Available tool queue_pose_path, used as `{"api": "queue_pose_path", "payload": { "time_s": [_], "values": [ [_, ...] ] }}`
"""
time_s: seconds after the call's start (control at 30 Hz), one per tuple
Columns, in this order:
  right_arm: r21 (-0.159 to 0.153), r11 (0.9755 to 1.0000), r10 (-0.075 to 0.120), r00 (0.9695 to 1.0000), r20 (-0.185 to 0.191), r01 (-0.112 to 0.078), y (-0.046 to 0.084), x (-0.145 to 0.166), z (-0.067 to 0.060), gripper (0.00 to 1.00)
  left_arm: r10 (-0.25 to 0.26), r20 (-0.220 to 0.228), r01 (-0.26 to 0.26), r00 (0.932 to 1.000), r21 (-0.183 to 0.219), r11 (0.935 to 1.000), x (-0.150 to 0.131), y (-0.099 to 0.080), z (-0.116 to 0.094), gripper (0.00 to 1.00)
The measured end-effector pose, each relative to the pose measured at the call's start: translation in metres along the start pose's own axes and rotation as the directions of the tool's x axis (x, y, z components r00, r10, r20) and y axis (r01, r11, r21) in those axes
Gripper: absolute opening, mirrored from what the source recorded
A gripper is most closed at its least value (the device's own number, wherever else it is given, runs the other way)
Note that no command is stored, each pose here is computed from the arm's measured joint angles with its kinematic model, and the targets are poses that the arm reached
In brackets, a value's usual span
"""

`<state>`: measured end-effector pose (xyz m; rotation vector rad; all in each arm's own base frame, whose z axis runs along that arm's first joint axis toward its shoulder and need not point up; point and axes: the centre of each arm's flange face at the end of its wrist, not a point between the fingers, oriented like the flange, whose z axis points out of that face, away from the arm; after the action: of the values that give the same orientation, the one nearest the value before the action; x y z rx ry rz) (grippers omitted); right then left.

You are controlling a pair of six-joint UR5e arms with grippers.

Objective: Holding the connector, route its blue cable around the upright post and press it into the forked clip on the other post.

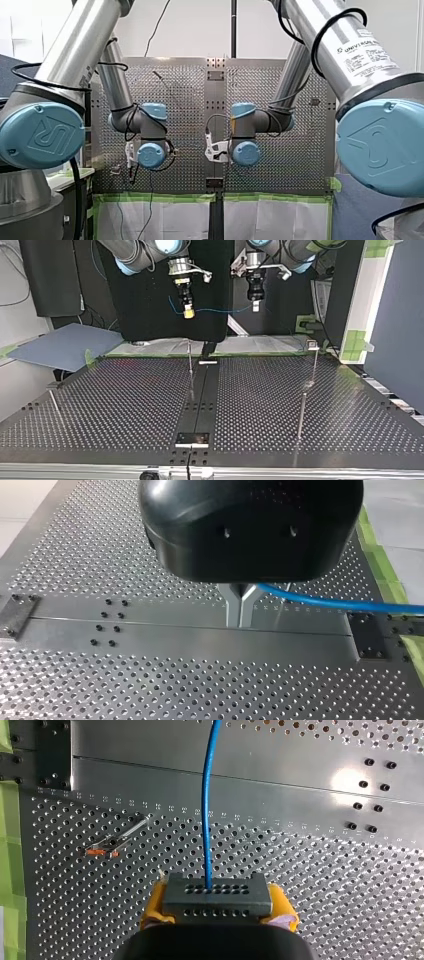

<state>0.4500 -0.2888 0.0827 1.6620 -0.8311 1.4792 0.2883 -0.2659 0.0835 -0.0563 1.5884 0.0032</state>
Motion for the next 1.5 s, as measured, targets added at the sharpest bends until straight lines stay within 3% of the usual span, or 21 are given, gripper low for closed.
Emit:
{"api": "queue_pose_path", "payload": {
  "time_s": [0.13, 0.2, 0.3, 0.43, 0.67, 0.93, 1.23, 1.33, 1.5],
  "values": [
    [-0.008, 1.0, -0.002, 0.9999, 0.014, 0.003, 0.001, -0.004, 0.001, 0.0, 0.019, 0.001, -0.019, 0.9998, 0.0, 0.9998, -0.004, 0.001, 0.01, 0.01],
    [-0.014, 0.9999, 0.005, 0.9998, 0.019, -0.005, 0.001, -0.003, 0.004, 0.0, 0.027, 0.006, -0.027, 0.9996, 0.001, 0.9996, -0.01, 0.001, 0.017, 0.01],
    [-0.018, 0.9994, 0.029, 0.9995, 0.013, -0.029, 0.0, 0.008, 0.008, 0.0, 0.02, 0.01, -0.02, 0.9998, 0.004, 0.9998, -0.019, 0.003, 0.023, 0.01],
    [0.001, 0.998, 0.063, 0.998, 0.008, -0.063, -0.001, 0.024, 0.009, 0.0, -0.001, 0.012, 0.001, 0.9999, -0.003, 1.0, -0.03, 0.006, 0.025, 0.01],
    [0.041, 0.9908, 0.131, 0.9909, -0.031, -0.129, -0.001, 0.06, 0.015, 0.0, -0.025, 0.035, 0.025, 0.9991, -0.021, 0.9994, -0.054, 0.01, 0.033, 0.01],
    [0.053, 0.9867, 0.158, 0.9841, -0.081, -0.154, 0.006, 0.108, 0.028, 0.0, -0.077, 0.086, 0.082, 0.9933, -0.065, 0.9945, -0.093, 0.012, 0.051, 0.01],
    [0.077, 0.9836, 0.174, 0.9728, -0.154, -0.163, 0.01, 0.175, 0.039, 0.0, -0.118, 0.155, 0.142, 0.9808, -0.153, 0.978, -0.143, 0.022, 0.07, 0.03],
    [0.091, 0.9821, 0.179, 0.9673, -0.18, -0.165, 0.01, 0.196, 0.04, 0.0, -0.139, 0.178, 0.169, 0.9741, -0.165, 0.9718, -0.159, 0.024, 0.076, 0.03],
    [0.114, 0.9794, 0.189, 0.9543, -0.231, -0.167, 0.01, 0.239, 0.04, 0.0, -0.176, 0.219, 0.216, 0.9598, -0.171, 0.9614, -0.188, 0.028, 0.084, 0.03]
  ]
}}
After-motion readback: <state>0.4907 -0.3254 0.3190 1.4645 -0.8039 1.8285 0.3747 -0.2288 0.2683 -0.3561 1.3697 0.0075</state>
